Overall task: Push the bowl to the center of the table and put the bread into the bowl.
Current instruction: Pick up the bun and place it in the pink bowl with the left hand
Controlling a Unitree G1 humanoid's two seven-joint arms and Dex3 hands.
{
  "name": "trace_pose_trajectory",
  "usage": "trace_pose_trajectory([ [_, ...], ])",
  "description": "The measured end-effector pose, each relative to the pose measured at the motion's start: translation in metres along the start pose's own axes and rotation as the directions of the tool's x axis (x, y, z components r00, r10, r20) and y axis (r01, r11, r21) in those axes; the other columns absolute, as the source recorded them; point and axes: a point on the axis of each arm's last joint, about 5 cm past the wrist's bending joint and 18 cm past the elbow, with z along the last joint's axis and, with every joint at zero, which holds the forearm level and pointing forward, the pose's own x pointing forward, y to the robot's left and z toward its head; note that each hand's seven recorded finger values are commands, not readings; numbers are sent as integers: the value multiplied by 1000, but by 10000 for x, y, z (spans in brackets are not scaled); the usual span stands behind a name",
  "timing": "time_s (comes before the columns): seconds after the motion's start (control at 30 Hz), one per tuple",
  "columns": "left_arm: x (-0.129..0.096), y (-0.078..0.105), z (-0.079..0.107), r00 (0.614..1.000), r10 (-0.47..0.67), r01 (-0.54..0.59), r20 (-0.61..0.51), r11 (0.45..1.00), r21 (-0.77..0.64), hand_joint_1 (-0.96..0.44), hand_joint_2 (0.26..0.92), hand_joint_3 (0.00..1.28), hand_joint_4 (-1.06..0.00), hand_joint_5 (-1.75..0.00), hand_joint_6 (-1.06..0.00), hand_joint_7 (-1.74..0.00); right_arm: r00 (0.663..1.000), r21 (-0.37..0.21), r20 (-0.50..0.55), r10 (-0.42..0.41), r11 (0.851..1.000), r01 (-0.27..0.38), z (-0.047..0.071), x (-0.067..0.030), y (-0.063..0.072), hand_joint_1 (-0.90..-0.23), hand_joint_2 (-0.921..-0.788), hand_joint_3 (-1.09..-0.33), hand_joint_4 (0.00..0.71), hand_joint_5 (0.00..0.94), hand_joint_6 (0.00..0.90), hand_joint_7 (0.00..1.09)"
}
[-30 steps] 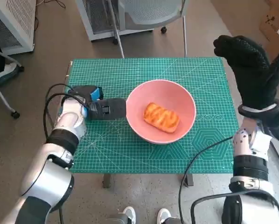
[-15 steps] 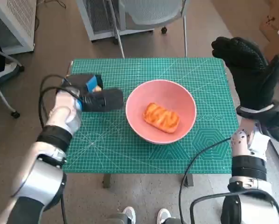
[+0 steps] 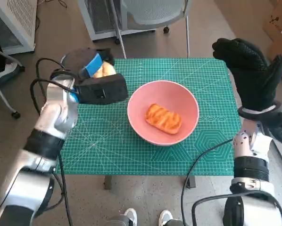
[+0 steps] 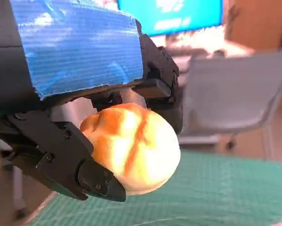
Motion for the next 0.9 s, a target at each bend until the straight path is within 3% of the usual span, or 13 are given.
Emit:
trace_pose_trajectory([
  [0.3,-171,70,424,973,72,-56,218,995,-78,3,913,27,-762,-1109,-678,-1090,1000,6,-4,13,1000,-13,-12,-3,6,-648,-921,-666,274,3,374,2],
  [0.5,-117,-70,655,954,-22,46,299,996,-75,2,920,39,-741,-1138,-645,-1121,1000,10,1,22,1000,-22,-16,11,20,-648,-921,-666,275,3,374,2],
  [0.7,-30,-226,807,941,-137,156,309,987,-38,2,920,62,-725,-1188,-612,-1124,1000,5,5,27,1000,-27,-2,14,9,-651,-921,-668,276,3,374,2],
  [0.9,26,-296,913,927,-190,194,324,981,20,3,919,68,-721,-1193,-605,-1132,1000,-1,9,28,1000,-28,20,17,-11,-649,-921,-675,274,1,372,0],
])
